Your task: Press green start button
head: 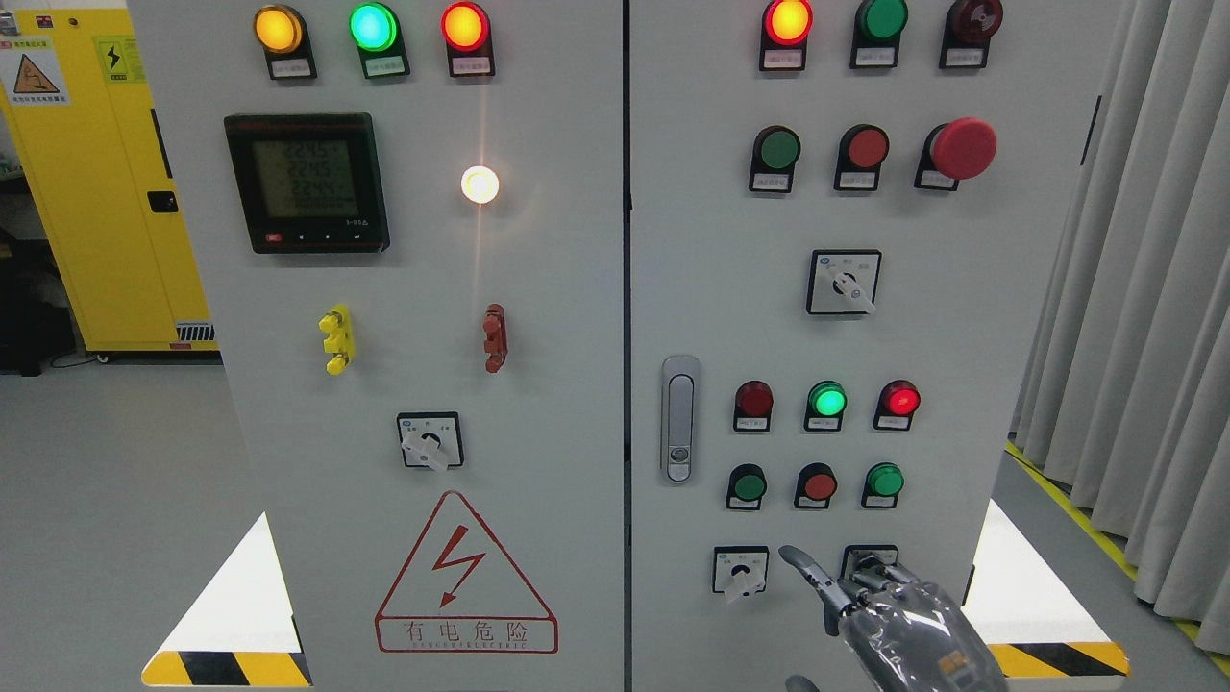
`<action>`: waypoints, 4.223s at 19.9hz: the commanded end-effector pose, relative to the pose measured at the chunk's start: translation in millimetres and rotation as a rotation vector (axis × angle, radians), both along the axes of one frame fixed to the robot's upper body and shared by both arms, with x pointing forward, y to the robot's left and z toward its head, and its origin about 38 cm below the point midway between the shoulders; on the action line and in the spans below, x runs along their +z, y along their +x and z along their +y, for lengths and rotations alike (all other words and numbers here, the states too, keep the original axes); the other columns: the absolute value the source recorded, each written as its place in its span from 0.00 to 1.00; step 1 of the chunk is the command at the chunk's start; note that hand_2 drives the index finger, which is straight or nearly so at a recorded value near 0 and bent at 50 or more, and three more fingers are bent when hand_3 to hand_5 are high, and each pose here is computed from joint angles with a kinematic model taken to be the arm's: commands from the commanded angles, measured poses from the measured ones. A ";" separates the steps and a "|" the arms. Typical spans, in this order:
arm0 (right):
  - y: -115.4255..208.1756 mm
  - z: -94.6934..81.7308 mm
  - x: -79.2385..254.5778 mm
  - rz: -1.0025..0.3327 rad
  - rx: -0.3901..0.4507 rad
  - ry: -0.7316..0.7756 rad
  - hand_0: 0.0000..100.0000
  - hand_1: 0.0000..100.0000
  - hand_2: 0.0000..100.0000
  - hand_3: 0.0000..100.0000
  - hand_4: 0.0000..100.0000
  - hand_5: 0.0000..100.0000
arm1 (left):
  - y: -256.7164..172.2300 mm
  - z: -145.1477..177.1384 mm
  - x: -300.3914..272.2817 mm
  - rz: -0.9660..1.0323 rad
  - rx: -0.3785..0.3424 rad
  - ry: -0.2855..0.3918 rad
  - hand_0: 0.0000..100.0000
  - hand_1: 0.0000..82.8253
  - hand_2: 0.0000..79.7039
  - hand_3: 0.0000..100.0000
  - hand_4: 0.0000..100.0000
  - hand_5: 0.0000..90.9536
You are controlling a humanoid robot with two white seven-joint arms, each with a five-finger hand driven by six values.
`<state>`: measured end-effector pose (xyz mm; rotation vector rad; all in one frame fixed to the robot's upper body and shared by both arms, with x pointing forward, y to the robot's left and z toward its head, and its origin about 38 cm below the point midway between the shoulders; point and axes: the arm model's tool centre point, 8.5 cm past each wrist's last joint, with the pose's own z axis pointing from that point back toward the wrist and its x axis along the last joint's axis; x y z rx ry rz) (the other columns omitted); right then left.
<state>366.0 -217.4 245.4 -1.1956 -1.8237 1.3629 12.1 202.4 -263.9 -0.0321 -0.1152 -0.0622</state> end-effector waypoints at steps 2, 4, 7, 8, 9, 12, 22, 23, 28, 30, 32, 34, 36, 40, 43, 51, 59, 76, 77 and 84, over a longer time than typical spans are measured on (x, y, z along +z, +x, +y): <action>16.0 18.0 5.3 -0.004 0.032 0.002 0.32 0.60 0.00 0.69 0.63 0.42 | 31.1 -2.7 1.0 -0.061 -0.003 -0.007 0.12 0.67 0.00 0.00 0.00 0.00; 18.8 19.1 3.1 0.004 0.032 0.002 0.32 0.60 0.00 0.69 0.63 0.42 | 31.1 -2.7 1.0 -0.061 -0.003 -0.007 0.12 0.67 0.00 0.00 0.00 0.00; 25.3 19.7 0.7 0.015 0.030 -0.001 0.32 0.60 0.00 0.69 0.63 0.42 | 31.1 -2.7 1.0 -0.061 -0.003 -0.007 0.12 0.67 0.00 0.00 0.00 0.00; 26.3 20.3 0.3 0.017 0.031 -0.001 0.32 0.60 0.00 0.69 0.63 0.42 | 31.1 -2.7 1.0 -0.061 -0.003 -0.007 0.12 0.67 0.00 0.00 0.00 0.00; 27.6 19.5 -1.9 0.025 0.027 0.000 0.32 0.60 0.00 0.69 0.63 0.41 | 30.2 -2.6 1.0 -0.059 -0.003 -0.007 0.12 0.67 0.00 0.00 0.00 0.00; 29.5 18.8 -3.4 0.030 0.024 -0.001 0.32 0.60 0.00 0.69 0.63 0.41 | 31.1 -2.7 1.0 -0.061 -0.003 -0.007 0.12 0.67 0.00 0.00 0.00 0.00; 40.8 17.2 -2.6 0.040 0.014 0.010 0.32 0.60 0.00 0.68 0.63 0.41 | 31.1 -2.7 1.0 -0.061 -0.003 -0.007 0.12 0.67 0.00 0.00 0.00 0.00; 42.4 16.1 -3.3 0.042 0.010 0.011 0.32 0.60 0.00 0.68 0.63 0.41 | 31.1 -2.7 1.0 -0.061 -0.003 -0.007 0.12 0.67 0.00 0.00 0.00 0.00; 44.1 12.2 -3.5 0.046 0.001 0.014 0.32 0.60 0.00 0.68 0.63 0.41 | 31.1 -2.7 1.0 -0.061 -0.003 -0.007 0.12 0.67 0.00 0.00 0.00 0.00; 44.7 12.0 -3.8 0.047 0.000 0.014 0.32 0.60 0.00 0.68 0.63 0.41 | 31.1 -2.7 1.0 -0.061 -0.003 -0.007 0.12 0.67 0.00 0.00 0.00 0.00; 45.6 12.0 -2.2 0.043 0.001 0.016 0.32 0.60 0.00 0.68 0.63 0.41 | 31.1 -2.7 1.0 -0.061 -0.003 -0.007 0.12 0.67 0.00 0.00 0.00 0.00; 46.0 10.9 -1.3 0.042 -0.003 0.018 0.32 0.60 0.00 0.68 0.63 0.41 | 31.1 -2.7 1.0 -0.061 -0.003 -0.007 0.12 0.67 0.00 0.00 0.00 0.00; 47.2 11.4 2.5 0.033 0.000 0.018 0.32 0.60 0.00 0.68 0.63 0.41 | 31.1 -2.7 1.0 -0.061 -0.003 -0.007 0.12 0.67 0.00 0.00 0.00 0.00; 47.9 11.2 3.4 0.032 -0.001 0.019 0.32 0.60 0.00 0.68 0.63 0.40 | 31.1 -2.7 1.0 -0.061 -0.003 -0.007 0.12 0.67 0.00 0.00 0.00 0.00; 49.7 10.3 0.8 0.041 -0.005 0.018 0.32 0.59 0.00 0.68 0.63 0.40 | 31.1 -2.7 1.0 -0.061 -0.003 -0.007 0.12 0.67 0.00 0.00 0.00 0.00; 56.0 7.6 -5.2 0.062 -0.014 0.019 0.32 0.60 0.00 0.68 0.63 0.40 | 31.1 -2.7 1.0 -0.061 -0.003 -0.007 0.12 0.67 0.00 0.00 0.00 0.00; 43.0 0.7 3.5 0.025 -0.022 0.043 0.33 0.59 0.00 0.68 0.63 0.40 | 31.1 -2.7 1.0 -0.061 -0.003 -0.007 0.12 0.67 0.00 0.00 0.00 0.00; 1.4 7.3 5.3 0.169 0.322 0.646 0.32 0.57 0.00 0.40 0.42 0.27 | 31.1 -2.7 1.0 -0.061 -0.003 -0.007 0.12 0.67 0.00 0.00 0.00 0.00; -2.6 9.3 1.3 0.227 0.383 0.725 0.32 0.57 0.00 0.39 0.40 0.27 | 31.1 -2.7 1.0 -0.061 -0.003 -0.007 0.12 0.67 0.00 0.00 0.00 0.00; -27.6 1.7 -16.1 0.415 0.599 1.110 0.33 0.50 0.00 0.00 0.03 0.00 | 31.1 -2.7 1.0 -0.061 -0.003 -0.007 0.12 0.67 0.00 0.00 0.00 0.00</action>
